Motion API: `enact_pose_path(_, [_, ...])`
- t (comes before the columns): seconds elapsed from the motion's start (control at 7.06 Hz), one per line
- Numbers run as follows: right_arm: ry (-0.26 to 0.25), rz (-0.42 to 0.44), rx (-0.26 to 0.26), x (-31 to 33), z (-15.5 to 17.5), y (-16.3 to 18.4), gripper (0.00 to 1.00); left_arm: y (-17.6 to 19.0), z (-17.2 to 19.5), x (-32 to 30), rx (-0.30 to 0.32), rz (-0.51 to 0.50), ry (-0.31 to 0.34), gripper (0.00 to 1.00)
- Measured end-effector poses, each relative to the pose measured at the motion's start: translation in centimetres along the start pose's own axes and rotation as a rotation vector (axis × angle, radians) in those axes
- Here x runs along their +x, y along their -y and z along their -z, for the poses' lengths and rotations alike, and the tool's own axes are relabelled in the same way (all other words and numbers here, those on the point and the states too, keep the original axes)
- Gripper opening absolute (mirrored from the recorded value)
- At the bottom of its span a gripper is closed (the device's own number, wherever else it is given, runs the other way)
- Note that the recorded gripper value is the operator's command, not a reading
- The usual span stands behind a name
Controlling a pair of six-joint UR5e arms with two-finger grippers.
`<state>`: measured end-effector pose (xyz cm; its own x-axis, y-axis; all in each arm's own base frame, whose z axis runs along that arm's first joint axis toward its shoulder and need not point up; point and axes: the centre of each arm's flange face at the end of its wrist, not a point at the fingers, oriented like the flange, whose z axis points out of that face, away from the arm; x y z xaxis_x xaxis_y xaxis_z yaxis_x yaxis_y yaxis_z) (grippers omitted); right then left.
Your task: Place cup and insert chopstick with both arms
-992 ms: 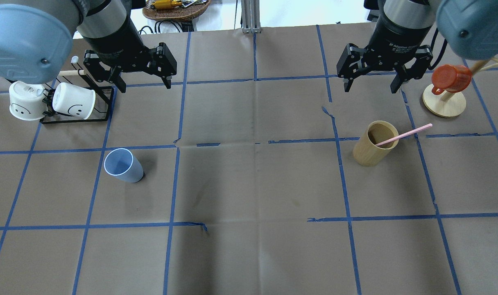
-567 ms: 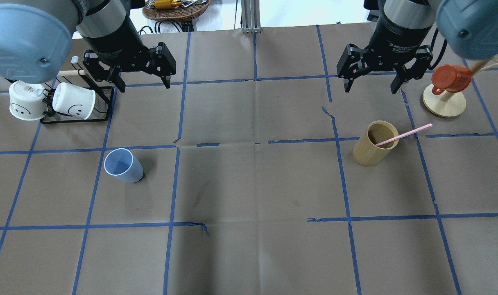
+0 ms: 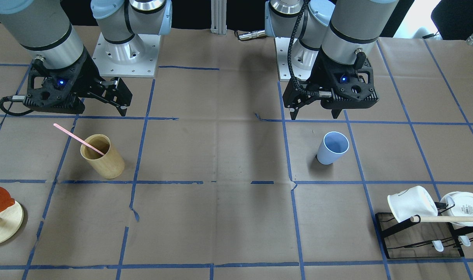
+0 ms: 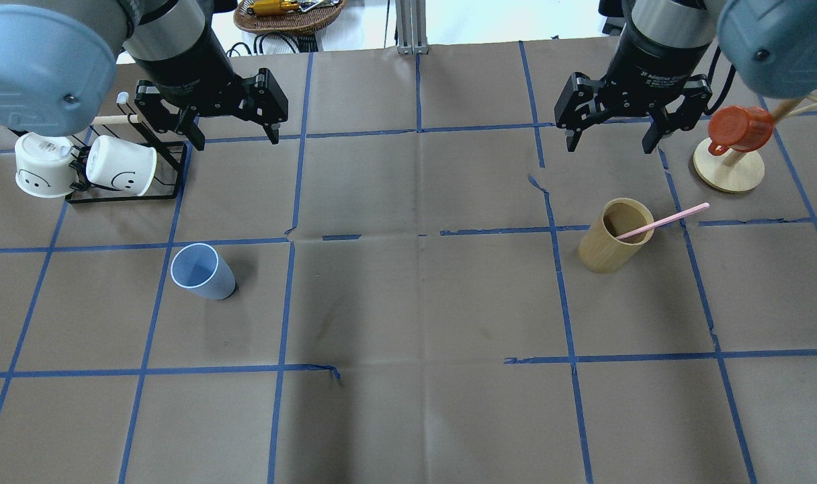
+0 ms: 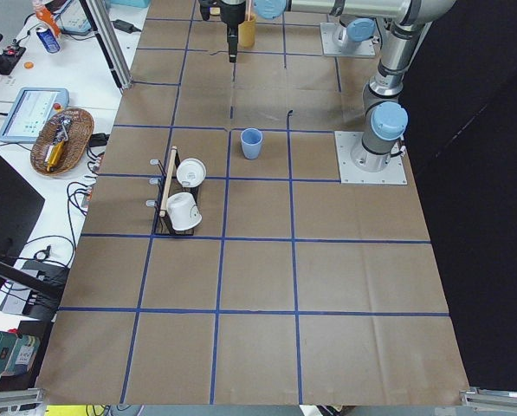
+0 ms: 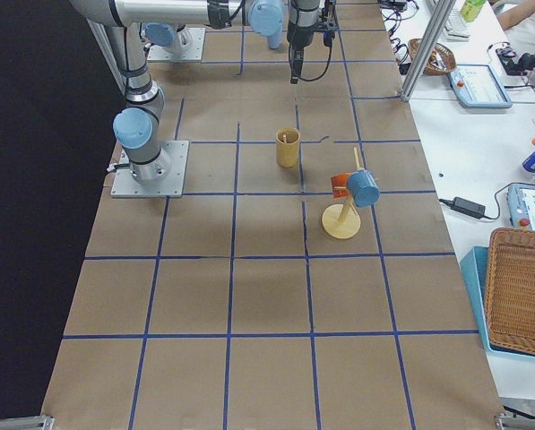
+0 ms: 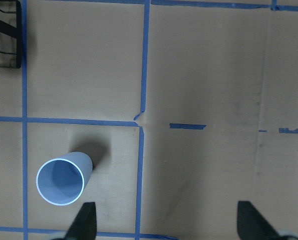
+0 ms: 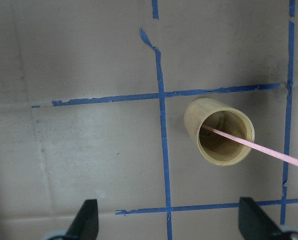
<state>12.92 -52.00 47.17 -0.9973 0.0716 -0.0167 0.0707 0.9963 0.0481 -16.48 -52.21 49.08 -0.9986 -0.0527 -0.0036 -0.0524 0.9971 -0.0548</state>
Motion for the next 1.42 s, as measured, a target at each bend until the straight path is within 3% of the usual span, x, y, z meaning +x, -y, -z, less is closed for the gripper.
enact_pose_path(0.57, [0.0,0.004,0.001,0.3,-0.1,0.1,1.0,-0.1,0.1,0.0,-0.002,-0.001,0.0,1.0])
enact_pose_path(0.71, [0.0,0.041,0.002,0.5,-0.3,0.1,1.0,-0.1,0.1,0.0,0.0,-0.001,0.0,1.0])
enact_pose_path(1.13, [-0.003,0.305,0.008,1.7,-0.8,0.3,1.0,-0.2,0.1,0.0,0.001,-0.001,0.0,1.0])
enact_pose_path(1.42, [0.002,0.401,0.0,2.7,-1.2,0.4,1.0,-0.2,0.1,0.0,0.0,0.0,0.0,1.0])
